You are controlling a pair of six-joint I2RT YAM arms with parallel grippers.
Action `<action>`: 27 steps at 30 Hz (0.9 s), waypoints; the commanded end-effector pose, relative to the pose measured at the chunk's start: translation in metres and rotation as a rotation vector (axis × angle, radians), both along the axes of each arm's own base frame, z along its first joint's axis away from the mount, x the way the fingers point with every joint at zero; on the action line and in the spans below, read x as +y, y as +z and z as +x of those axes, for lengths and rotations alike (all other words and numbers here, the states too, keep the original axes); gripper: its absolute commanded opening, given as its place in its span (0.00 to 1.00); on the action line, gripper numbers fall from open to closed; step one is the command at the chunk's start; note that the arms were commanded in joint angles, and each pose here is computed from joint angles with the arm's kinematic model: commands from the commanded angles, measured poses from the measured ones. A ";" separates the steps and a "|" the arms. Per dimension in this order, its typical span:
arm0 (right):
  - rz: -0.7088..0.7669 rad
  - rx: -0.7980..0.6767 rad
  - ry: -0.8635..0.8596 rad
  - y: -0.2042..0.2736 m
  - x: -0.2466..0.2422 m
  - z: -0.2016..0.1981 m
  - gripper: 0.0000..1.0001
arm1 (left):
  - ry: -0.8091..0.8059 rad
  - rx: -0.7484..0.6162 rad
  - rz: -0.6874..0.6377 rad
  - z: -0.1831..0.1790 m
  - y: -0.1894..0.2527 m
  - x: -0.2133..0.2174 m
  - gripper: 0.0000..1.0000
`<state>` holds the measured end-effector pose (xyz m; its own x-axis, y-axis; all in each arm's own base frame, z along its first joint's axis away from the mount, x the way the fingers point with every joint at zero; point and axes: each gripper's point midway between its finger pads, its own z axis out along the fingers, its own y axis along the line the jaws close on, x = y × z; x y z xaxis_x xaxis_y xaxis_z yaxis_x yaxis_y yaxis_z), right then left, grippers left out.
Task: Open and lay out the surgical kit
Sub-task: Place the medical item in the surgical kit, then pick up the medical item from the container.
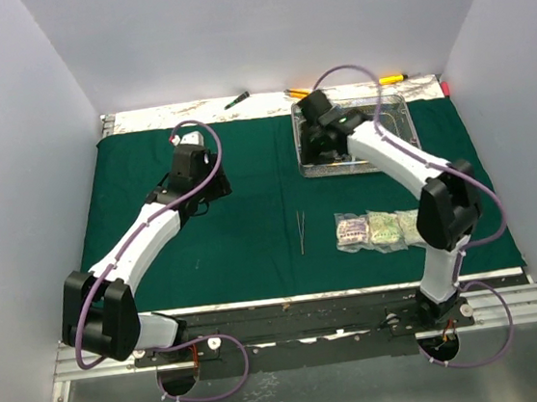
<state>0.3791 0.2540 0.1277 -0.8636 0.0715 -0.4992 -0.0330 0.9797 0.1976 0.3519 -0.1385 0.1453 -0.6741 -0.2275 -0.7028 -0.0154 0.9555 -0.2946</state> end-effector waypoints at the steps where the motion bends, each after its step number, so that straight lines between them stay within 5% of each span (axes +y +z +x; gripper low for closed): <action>1: -0.084 -0.145 -0.167 0.048 -0.089 0.050 0.40 | 0.031 -0.100 0.020 0.017 0.031 0.006 0.63; 13: -0.111 -0.013 -0.358 -0.031 -0.191 0.119 0.39 | 0.009 -0.104 0.038 0.035 0.030 0.000 0.63; 27: -0.185 0.174 -0.287 -0.100 -0.206 0.109 0.19 | -0.003 -0.070 0.070 0.061 0.011 -0.009 0.63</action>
<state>0.4931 0.0501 0.0411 -0.8643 0.2693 -0.4249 0.2929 0.9561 0.0101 0.3963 -0.1467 0.1440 -0.6586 -0.1811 -0.7303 -0.0029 0.9712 -0.2383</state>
